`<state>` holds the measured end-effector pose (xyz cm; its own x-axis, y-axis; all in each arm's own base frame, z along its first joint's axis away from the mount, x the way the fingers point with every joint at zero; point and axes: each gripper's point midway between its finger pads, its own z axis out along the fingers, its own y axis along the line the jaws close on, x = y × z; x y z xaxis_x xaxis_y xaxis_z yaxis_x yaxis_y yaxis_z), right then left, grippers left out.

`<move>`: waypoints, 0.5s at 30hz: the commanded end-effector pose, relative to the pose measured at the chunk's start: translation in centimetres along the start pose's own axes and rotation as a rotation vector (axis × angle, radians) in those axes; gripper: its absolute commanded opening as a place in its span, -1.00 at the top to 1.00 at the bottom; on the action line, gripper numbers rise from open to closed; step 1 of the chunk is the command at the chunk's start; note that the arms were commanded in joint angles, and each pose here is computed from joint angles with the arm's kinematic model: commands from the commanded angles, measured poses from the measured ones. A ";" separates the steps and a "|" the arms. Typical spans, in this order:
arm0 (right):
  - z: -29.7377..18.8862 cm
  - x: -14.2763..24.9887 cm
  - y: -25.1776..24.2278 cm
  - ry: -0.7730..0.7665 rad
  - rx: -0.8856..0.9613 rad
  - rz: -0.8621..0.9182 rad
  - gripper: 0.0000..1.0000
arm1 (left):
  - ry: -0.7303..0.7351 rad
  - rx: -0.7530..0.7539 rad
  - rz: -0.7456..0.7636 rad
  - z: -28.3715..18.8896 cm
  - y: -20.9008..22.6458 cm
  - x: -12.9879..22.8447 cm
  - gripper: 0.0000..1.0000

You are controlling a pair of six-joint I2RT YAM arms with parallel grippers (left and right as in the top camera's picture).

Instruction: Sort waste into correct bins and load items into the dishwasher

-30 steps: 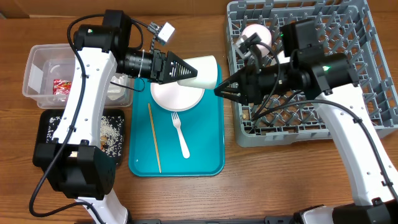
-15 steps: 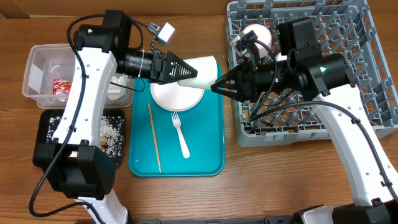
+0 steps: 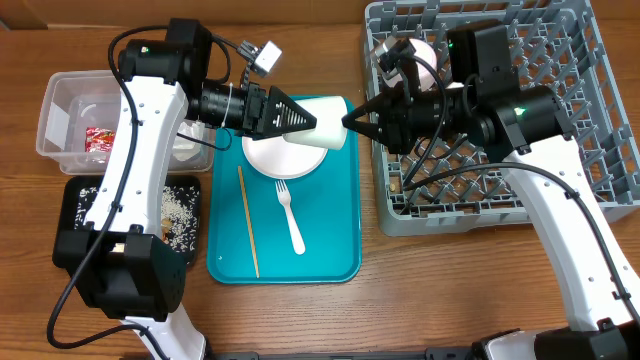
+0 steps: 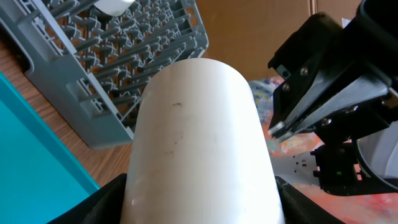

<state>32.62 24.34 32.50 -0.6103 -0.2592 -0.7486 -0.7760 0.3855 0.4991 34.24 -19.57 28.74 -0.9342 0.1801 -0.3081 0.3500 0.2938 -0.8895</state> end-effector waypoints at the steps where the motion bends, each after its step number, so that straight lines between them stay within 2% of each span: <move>1: -0.1 -0.3 -1.2 -0.008 0.069 -0.010 0.92 | 0.003 -0.001 0.022 0.0 -0.2 0.0 0.61; 8: -0.3 -0.5 -2.7 -0.011 0.160 -0.023 0.92 | 0.018 0.004 -0.019 0.0 -0.4 0.5 0.57; 15: -0.1 -1.2 -3.1 -0.032 0.162 -0.040 0.92 | 0.025 0.013 -0.042 0.0 -0.6 0.8 0.58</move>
<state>35.20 23.48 32.14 -0.5654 -0.2557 -0.7842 -0.7725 0.4974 0.3948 33.19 -19.43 28.59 -0.9554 0.1840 -0.2310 0.2792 0.3076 -0.9096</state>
